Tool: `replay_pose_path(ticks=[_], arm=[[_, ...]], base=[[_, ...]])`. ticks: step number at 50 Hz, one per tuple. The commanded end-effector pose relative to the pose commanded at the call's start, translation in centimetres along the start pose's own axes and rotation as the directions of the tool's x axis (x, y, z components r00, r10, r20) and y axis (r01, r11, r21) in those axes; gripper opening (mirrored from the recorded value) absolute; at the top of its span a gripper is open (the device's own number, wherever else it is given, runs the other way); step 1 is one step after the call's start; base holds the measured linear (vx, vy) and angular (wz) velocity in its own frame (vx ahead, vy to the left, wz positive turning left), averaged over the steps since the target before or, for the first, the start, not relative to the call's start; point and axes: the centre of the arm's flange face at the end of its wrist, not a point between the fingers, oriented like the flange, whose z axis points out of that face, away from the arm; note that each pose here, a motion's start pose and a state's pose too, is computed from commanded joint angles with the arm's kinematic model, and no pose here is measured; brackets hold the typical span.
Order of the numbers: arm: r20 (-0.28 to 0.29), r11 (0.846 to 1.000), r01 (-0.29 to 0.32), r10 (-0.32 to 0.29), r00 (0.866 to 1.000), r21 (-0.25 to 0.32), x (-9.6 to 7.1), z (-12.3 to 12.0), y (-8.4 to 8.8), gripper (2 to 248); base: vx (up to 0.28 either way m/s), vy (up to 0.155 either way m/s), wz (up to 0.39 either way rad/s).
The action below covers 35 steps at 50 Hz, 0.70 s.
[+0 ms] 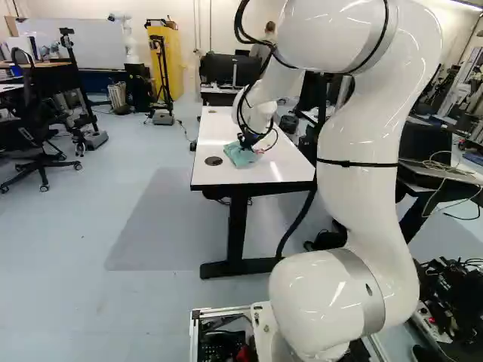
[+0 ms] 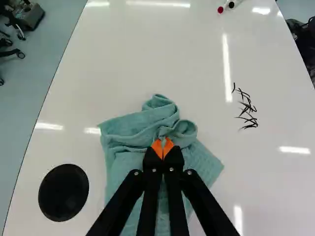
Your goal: Clean the table with the green towel
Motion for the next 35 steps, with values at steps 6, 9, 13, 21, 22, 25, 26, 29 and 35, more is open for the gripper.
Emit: replay_pose_path(ticks=[6, 9, 13, 21, 22, 25, 26, 29, 35], arm=[[-0.002, 1.0, 0.012, -0.012, 1.0, 0.01, 0.2, 0.2, -0.9, 21], [-0.002, 1.0, 0.018, -0.018, 1.0, 0.015, 0.2, 0.2, -1.4, 21], [-0.001, 0.999, 0.027, -0.027, 1.0, 0.022, 0.0, 0.0, -2.1, 21], [0.004, 0.998, 0.043, -0.043, 0.999, 0.035, -0.6, -0.6, -3.3, 21], [0.005, 0.998, 0.045, -0.045, 0.999, 0.037, -0.7, -0.7, -3.5, 21], [0.007, 0.998, 0.05, -0.05, 0.999, 0.041, -1.0, -1.0, -3.8, 21], [0.008, 0.998, 0.052, -0.052, 0.999, 0.042, -1.2, -1.1, -3.9, 21], [0.011, 0.997, 0.055, -0.056, 0.998, 0.045, -1.5, -1.4, -4.2, 21], [0.017, 0.997, 0.059, -0.06, 0.998, 0.048, -2.3, -2.2, -4.4, 21]], base=[[0.0, 0.0, 0.0], [0.0, 0.0, 0.0], [0.0, 0.0, 0.0], [0.0, 0.0, 0.0], [0.0, 0.0, 0.0], [0.0, 0.0, 0.0], [0.0, 0.0, 0.0], [0.0, 0.0, 0.0], [0.0, 0.0, 0.0]])
